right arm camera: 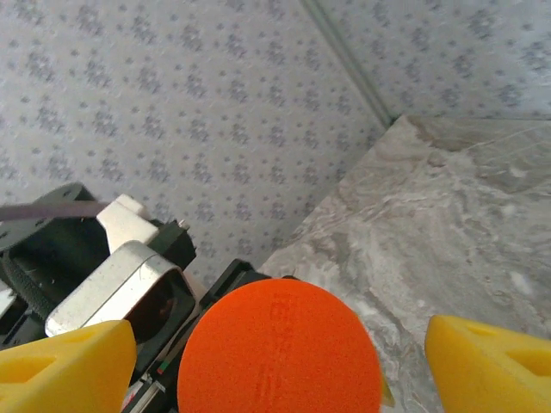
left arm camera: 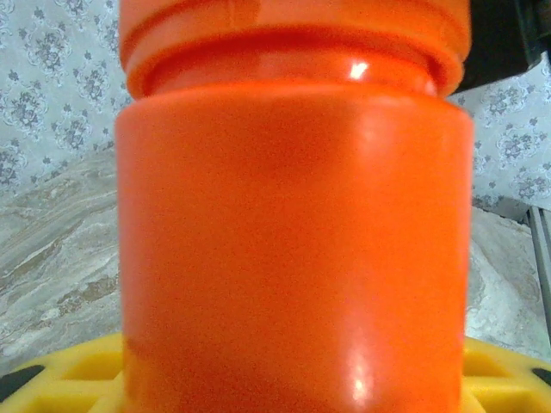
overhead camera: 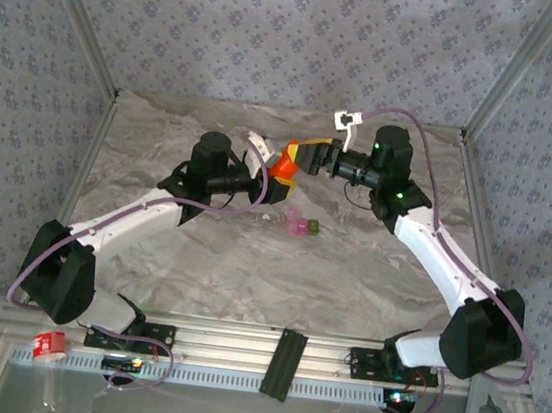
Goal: Sort the pills into containers
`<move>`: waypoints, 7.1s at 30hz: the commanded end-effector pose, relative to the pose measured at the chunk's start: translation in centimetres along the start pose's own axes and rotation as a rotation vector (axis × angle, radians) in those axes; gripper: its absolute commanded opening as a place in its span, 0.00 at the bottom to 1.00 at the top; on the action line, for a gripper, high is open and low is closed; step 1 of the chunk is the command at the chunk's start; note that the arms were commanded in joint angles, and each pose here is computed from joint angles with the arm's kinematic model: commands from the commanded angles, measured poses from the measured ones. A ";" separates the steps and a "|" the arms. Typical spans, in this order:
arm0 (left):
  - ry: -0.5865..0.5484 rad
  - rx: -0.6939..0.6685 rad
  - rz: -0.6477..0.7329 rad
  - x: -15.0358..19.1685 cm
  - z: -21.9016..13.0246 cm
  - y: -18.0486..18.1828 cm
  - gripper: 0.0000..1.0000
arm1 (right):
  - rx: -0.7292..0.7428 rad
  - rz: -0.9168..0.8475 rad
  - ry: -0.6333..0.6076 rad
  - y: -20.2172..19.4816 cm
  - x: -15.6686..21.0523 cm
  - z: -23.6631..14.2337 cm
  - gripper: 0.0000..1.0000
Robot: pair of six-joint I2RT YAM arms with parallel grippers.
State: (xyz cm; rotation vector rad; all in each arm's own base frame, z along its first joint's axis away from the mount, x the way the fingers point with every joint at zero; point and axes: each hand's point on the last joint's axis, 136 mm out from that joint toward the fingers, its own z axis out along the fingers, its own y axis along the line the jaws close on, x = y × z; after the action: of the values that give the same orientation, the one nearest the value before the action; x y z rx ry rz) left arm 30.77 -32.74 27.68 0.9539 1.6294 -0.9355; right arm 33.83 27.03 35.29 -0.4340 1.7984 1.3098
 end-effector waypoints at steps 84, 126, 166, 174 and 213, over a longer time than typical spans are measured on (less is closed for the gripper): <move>-0.008 -0.011 -0.010 0.1 -0.6 -0.8 0.00 | 1.335 0.285 0.032 -24.9 16.5 -17.3 0.36; 0.088 -0.011 -0.046 2.0 -1.1 -1.4 0.00 | 1.172 0.372 0.062 -21.2 17.1 -13.6 0.77; 0.447 0.009 -0.313 17.0 1.5 -1.6 0.00 | 0.775 0.311 0.427 -22.3 20.7 -3.8 0.52; 0.512 0.028 -0.339 18.7 1.9 -2.0 0.00 | 0.782 0.304 0.453 -22.7 21.4 -3.5 0.51; 0.785 -0.037 -0.370 22.6 2.0 -0.4 0.00 | 0.800 0.342 0.477 -23.5 23.5 -3.8 0.47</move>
State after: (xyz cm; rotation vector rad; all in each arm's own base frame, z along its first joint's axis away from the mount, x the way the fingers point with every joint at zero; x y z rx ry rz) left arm 26.81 -31.37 5.32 1.0441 2.5277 -0.8285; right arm 35.30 19.18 3.82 0.0187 2.6708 0.6274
